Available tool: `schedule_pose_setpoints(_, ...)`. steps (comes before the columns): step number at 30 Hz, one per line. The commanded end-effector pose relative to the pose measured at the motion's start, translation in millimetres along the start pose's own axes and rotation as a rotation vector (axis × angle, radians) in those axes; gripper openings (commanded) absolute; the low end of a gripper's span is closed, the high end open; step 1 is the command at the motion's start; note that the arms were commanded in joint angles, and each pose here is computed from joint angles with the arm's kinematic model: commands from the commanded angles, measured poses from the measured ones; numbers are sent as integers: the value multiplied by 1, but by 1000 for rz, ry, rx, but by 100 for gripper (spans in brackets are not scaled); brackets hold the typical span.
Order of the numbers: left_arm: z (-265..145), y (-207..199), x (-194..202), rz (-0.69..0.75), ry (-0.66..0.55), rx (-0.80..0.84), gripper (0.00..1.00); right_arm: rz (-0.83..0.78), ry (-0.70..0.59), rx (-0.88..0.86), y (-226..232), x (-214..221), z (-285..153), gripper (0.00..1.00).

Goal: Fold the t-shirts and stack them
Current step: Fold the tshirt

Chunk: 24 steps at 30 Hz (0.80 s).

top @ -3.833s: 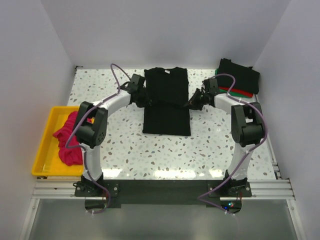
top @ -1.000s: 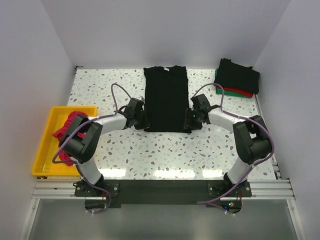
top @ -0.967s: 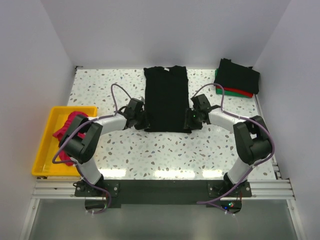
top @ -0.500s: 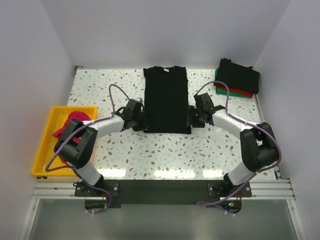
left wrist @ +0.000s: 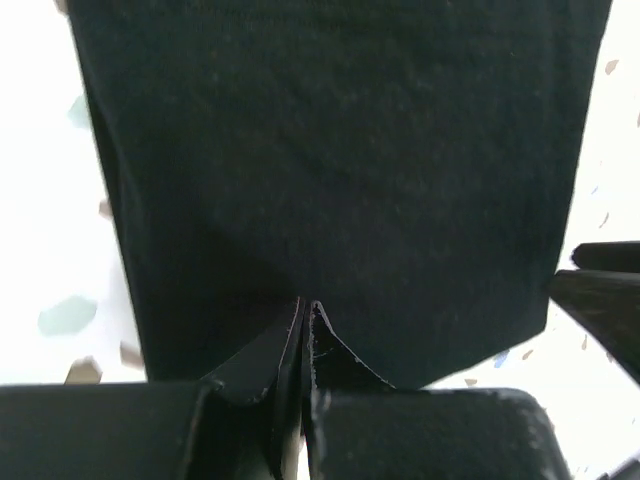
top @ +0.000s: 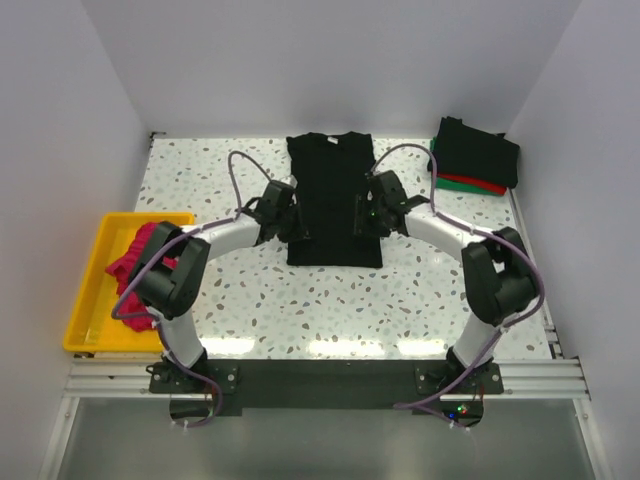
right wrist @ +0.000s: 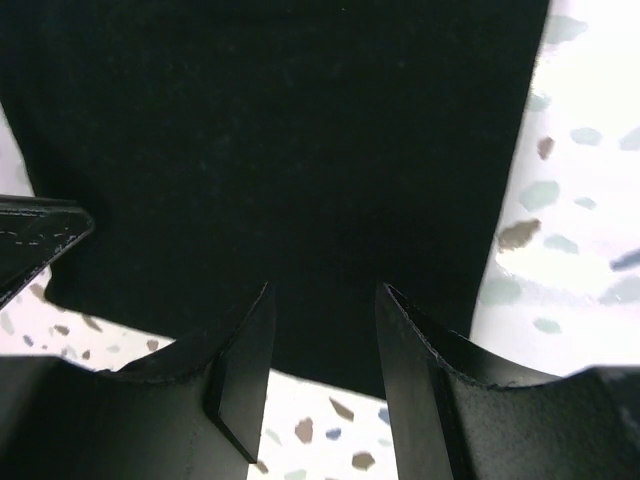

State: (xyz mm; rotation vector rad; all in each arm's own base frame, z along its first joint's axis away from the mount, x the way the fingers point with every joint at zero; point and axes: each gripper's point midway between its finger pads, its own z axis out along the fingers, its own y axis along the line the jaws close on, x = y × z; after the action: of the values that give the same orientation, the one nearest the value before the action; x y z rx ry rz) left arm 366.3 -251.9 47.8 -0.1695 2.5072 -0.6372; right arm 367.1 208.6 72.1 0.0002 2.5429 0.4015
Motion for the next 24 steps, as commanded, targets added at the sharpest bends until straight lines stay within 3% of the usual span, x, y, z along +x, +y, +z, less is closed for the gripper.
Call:
schedule_pose_setpoints(1, 17, -8, -14, -4, -46, 17, 6, 6, -24, 17, 1, -8, 21, 49)
schedule_pose_setpoints(9, 19, 24, 51, -29, 49, -33, 4, 49, 115, 51, -25, 65, 38, 49)
schedule_pose_setpoints(24, -67, 33, 175, -2, 170, -42, 4, 54, 224, -103, -27, 190, -59, 49)
